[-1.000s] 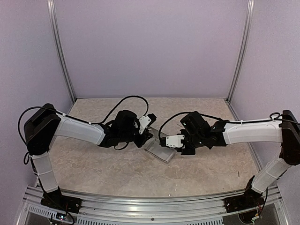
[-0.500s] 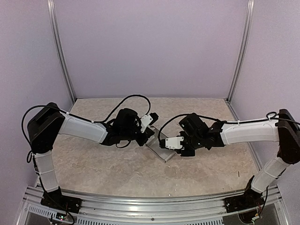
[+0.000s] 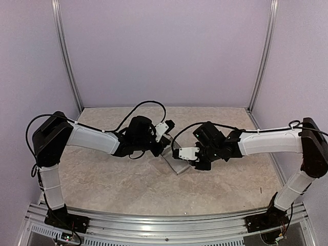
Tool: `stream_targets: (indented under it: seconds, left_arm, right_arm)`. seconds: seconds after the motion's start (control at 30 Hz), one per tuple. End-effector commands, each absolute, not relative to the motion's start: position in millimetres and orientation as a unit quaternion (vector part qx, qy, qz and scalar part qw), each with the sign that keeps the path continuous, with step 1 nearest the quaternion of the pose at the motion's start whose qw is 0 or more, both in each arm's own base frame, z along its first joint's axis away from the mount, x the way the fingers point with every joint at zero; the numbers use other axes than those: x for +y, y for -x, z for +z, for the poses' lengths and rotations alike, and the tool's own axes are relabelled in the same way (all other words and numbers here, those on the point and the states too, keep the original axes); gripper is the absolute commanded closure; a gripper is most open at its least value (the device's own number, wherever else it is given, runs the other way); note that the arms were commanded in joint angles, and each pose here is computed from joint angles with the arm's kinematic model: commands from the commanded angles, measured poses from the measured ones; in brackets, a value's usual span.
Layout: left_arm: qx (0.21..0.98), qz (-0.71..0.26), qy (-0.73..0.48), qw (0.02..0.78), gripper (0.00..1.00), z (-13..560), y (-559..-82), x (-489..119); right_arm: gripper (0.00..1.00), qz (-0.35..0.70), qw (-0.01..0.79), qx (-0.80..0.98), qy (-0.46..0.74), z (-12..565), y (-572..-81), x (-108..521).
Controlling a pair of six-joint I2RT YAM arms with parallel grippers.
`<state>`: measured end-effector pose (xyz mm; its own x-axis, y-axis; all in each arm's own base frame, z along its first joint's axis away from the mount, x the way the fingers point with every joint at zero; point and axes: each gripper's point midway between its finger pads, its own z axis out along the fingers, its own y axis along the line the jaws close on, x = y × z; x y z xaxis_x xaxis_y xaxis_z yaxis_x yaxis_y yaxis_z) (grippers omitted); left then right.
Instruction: Fold the paper box
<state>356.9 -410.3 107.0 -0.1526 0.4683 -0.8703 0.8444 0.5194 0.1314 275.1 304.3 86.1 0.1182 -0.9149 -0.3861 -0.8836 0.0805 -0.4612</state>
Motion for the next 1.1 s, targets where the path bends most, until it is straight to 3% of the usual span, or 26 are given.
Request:
stream_targets:
  seconds: [0.0, 0.57, 1.07]
  left_arm:
    - [0.719, -0.222, -0.475, 0.455, 1.0, 103, -345, -426]
    - [0.722, -0.241, -0.489, 0.426, 1.0, 111, -342, -428]
    - [0.741, -0.25, -0.472, 0.408, 1.0, 94, -348, -440]
  right_arm:
    - [0.74, -0.019, 0.363, 0.676, 0.641, 116, -294, 322]
    - [0.74, 0.022, 0.375, 0.737, 0.561, 148, -332, 321]
    - [0.74, 0.024, 0.345, 0.742, 0.574, 109, -324, 318]
